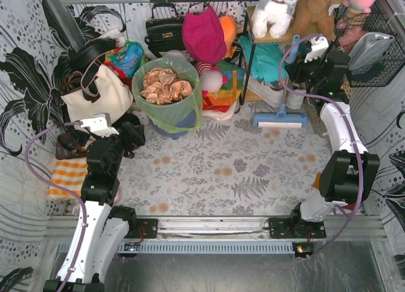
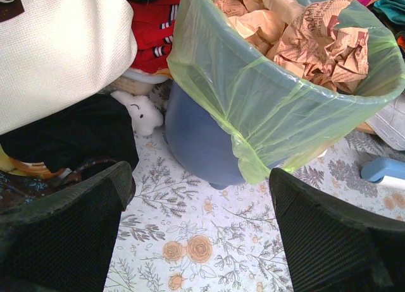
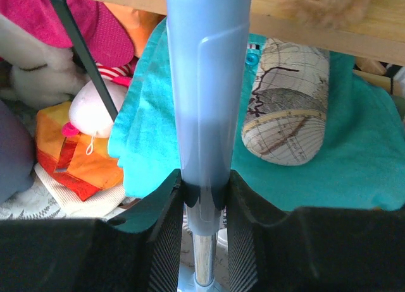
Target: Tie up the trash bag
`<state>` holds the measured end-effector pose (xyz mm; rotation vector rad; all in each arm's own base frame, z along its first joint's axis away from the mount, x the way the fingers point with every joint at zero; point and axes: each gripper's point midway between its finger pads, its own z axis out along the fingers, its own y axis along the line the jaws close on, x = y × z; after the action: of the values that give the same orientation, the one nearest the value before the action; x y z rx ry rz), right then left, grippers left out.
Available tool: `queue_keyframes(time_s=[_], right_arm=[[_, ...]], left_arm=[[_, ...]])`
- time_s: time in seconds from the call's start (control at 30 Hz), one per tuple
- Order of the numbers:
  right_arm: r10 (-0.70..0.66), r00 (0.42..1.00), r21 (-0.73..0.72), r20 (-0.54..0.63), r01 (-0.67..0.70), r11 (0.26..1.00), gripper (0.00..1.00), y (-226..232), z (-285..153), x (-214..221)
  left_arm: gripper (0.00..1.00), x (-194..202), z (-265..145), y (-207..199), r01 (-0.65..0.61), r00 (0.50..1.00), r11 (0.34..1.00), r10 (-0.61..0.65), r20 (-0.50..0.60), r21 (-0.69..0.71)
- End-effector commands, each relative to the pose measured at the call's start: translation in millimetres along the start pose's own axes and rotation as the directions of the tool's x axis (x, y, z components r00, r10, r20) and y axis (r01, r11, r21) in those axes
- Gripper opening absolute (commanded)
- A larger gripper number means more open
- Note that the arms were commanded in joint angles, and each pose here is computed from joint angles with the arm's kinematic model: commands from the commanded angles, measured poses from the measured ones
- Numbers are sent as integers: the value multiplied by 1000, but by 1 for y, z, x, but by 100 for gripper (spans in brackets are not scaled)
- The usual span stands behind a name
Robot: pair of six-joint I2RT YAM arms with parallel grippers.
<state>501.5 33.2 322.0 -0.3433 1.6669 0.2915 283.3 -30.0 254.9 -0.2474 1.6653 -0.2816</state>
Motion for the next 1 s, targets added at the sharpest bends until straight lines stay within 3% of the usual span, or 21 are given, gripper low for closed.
queue_keyframes(time_s=[0.0, 0.2, 0.47, 0.6, 0.7, 0.83, 0.97], right_arm=[[-139, 977, -79, 163, 153, 985, 2, 10, 5, -45], [-125, 986, -22, 114, 128, 992, 32, -4, 11, -26], [-121, 982, 80, 142, 110, 991, 62, -12, -12, -76], [-74, 986, 169, 152, 48, 985, 71, -15, -38, -104], [45, 990, 263, 131, -79, 962, 75, -19, -63, -105], [210, 969, 265, 132, -238, 934, 75, 9, -85, -91], [434, 898, 167, 74, -440, 882, 74, 68, -87, -74]], left_arm=[[98, -15, 2, 0, -16, 998, 1000, 16, 58, -4], [98, -14, 2, 0, -18, 998, 1000, 18, 53, -6], [98, -13, 2, 1, -17, 999, 1000, 17, 47, -8], [98, -15, 1, 2, -16, 998, 1000, 17, 56, -14], [98, -18, 1, 4, -7, 998, 1000, 9, 66, -30], [98, -20, 2, 7, 9, 998, 998, -6, 66, -55], [98, -23, 3, 9, 45, 997, 996, -40, 61, -82]])
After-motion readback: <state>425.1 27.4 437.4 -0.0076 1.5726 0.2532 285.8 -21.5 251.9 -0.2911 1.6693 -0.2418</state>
